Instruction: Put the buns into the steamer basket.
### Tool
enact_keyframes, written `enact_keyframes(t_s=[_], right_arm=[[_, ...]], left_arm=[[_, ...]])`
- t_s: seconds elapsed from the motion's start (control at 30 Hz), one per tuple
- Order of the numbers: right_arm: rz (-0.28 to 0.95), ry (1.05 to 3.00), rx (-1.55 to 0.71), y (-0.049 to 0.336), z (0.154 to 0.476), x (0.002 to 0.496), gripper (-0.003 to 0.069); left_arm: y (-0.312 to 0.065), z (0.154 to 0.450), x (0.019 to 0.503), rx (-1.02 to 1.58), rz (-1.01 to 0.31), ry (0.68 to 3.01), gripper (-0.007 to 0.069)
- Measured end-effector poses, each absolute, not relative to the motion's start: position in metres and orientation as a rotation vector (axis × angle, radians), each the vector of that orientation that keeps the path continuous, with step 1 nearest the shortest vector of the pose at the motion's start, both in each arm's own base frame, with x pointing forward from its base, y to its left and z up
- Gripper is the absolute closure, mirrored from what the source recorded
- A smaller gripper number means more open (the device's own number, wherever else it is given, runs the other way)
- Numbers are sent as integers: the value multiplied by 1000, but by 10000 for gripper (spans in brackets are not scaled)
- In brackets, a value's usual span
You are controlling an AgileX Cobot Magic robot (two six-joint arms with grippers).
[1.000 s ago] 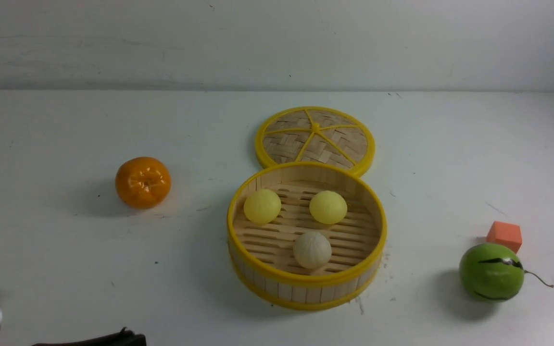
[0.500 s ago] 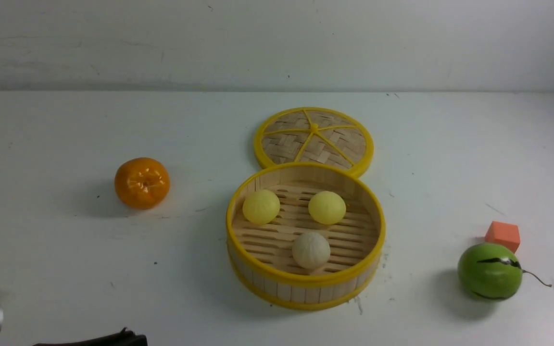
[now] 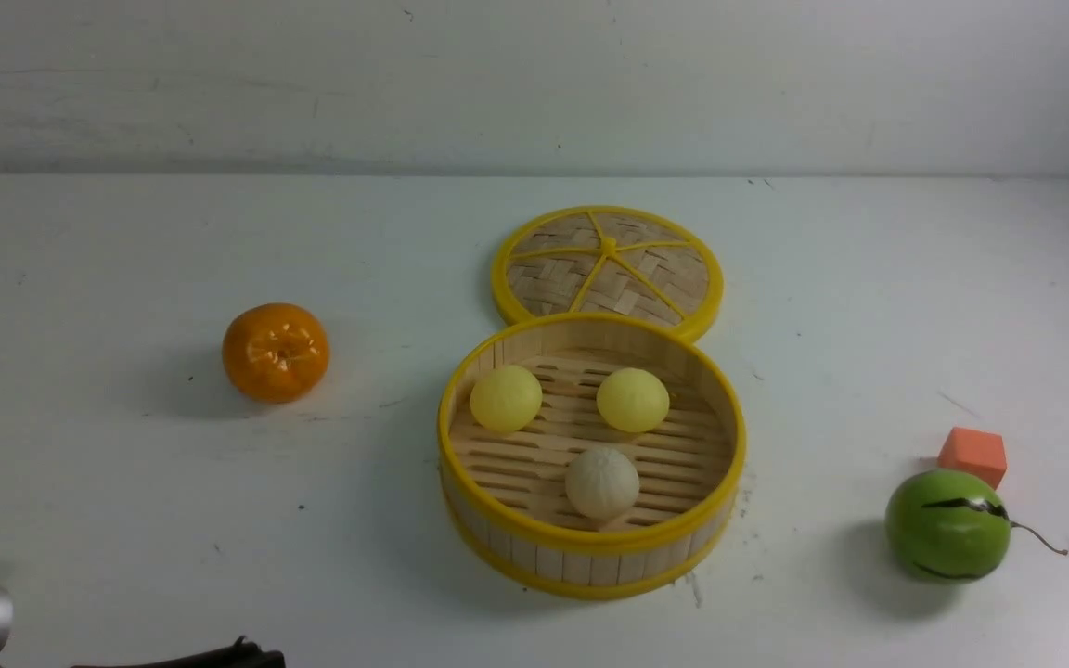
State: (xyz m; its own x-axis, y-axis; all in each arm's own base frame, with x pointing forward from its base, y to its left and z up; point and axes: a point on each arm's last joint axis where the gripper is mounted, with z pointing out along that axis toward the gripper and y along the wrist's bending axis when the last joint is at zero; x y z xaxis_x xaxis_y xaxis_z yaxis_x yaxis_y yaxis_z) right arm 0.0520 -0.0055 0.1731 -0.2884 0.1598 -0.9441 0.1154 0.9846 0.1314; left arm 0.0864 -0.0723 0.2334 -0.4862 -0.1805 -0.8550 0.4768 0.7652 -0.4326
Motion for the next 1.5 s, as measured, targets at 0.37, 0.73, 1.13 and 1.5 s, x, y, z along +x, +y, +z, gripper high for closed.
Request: enact_keyframes(t_s=[0.37,0.73,1.13,1.5], right_arm=[[44,1868,200,-5,173,52,669],[44,1868,200,-5,173,52,663],[44,1866,199,-5,173,52,661],[44,1866,199,-5,173,52,653]], left_arm=[[-72,235,87,246,-777,1896,495],[-24,218,72,-21,-535,1606,638],[-14,171,52,-136,-334,1873,638],[-15,171,51,-128,-352,1881,638]])
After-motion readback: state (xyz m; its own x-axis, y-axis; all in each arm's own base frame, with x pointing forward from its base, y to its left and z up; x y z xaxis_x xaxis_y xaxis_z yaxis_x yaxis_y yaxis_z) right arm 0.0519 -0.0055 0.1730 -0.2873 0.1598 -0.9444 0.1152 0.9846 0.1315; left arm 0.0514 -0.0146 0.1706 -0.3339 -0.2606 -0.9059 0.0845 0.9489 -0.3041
